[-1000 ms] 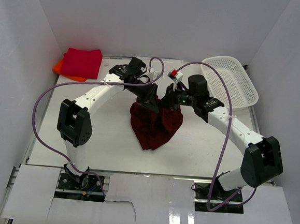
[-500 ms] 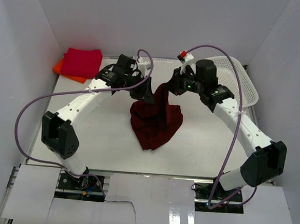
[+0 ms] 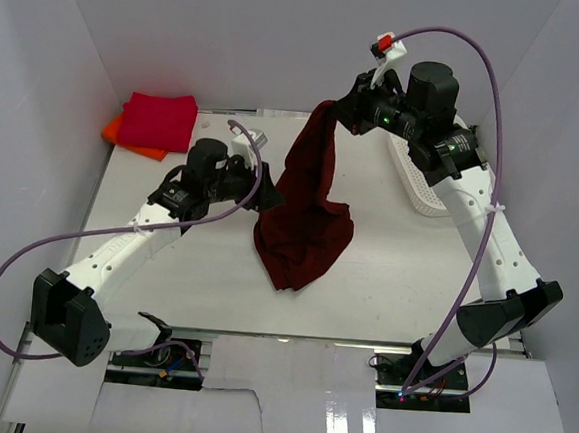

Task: Fold and stack the t-shirts
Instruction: Flatten out the tshirt

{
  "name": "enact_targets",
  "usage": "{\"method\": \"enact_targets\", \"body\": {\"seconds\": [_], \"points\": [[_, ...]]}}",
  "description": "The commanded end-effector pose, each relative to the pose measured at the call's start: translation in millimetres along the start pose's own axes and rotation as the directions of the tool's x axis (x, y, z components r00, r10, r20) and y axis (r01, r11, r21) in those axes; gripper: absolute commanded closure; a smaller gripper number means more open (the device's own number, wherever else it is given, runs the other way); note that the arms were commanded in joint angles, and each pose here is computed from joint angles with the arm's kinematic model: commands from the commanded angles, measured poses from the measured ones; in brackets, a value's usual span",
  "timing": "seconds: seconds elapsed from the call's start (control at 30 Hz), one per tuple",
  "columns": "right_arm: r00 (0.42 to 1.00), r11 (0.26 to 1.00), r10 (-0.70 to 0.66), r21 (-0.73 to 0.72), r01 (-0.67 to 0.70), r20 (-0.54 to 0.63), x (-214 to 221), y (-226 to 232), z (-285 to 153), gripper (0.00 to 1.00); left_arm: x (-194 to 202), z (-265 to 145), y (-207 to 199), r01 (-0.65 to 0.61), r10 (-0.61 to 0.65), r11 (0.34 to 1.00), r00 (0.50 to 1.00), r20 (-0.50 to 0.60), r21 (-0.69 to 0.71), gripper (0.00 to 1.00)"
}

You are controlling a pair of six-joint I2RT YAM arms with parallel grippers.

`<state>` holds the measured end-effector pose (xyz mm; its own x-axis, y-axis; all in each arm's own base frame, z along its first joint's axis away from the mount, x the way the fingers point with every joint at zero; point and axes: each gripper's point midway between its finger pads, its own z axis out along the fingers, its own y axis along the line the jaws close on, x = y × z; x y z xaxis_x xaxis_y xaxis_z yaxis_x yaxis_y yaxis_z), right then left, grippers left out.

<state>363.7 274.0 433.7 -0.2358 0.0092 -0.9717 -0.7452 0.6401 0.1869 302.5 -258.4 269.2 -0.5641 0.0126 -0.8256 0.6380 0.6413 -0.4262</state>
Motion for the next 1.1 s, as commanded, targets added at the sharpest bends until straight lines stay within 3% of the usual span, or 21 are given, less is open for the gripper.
{"method": "enact_targets", "body": {"seconds": [0.0,0.2,0.33,0.47,0.67,0.87,1.07], "points": [[0.999,1.000,0.002,0.008,-0.002,0.033,-18.3,0.1,-4.7,0.92,-3.1,2.3,12.5,-0.060,0.064,0.998,0.987,0.148,-0.033,0.44],[0.998,1.000,-0.003,0.008,0.002,0.055,-26.0,-3.0,-5.2,0.92,7.3,26.0,28.1,-0.154,0.177,0.975,0.973,0.146,-0.161,0.46],[0.999,1.000,0.001,0.005,-0.001,0.055,-26.8,-4.7,-5.3,0.92,15.8,36.4,20.6,-0.179,0.202,0.969,0.971,0.129,-0.170,0.50],[0.999,1.000,0.011,-0.014,-0.011,0.041,-21.5,-5.3,-2.8,0.92,-1.3,21.2,9.5,-0.224,0.278,0.948,0.928,0.247,-0.226,0.50],[0.999,0.999,0.025,-0.030,-0.024,0.030,-13.4,-4.3,-1.1,0.92,-28.7,-10.8,31.3,-0.151,0.310,0.898,0.883,0.353,-0.412,0.49],[0.999,0.999,0.028,-0.042,-0.027,0.026,-12.1,-2.2,-1.2,0.92,-50.8,-30.3,25.7,-0.109,0.321,0.900,0.820,0.473,-0.422,0.41],[0.999,0.998,0.036,-0.048,-0.035,0.018,-9.0,-1.2,-0.9,0.92,-56.1,-9.5,9.5,-0.143,0.295,0.932,0.831,0.472,-0.332,0.40]]}}
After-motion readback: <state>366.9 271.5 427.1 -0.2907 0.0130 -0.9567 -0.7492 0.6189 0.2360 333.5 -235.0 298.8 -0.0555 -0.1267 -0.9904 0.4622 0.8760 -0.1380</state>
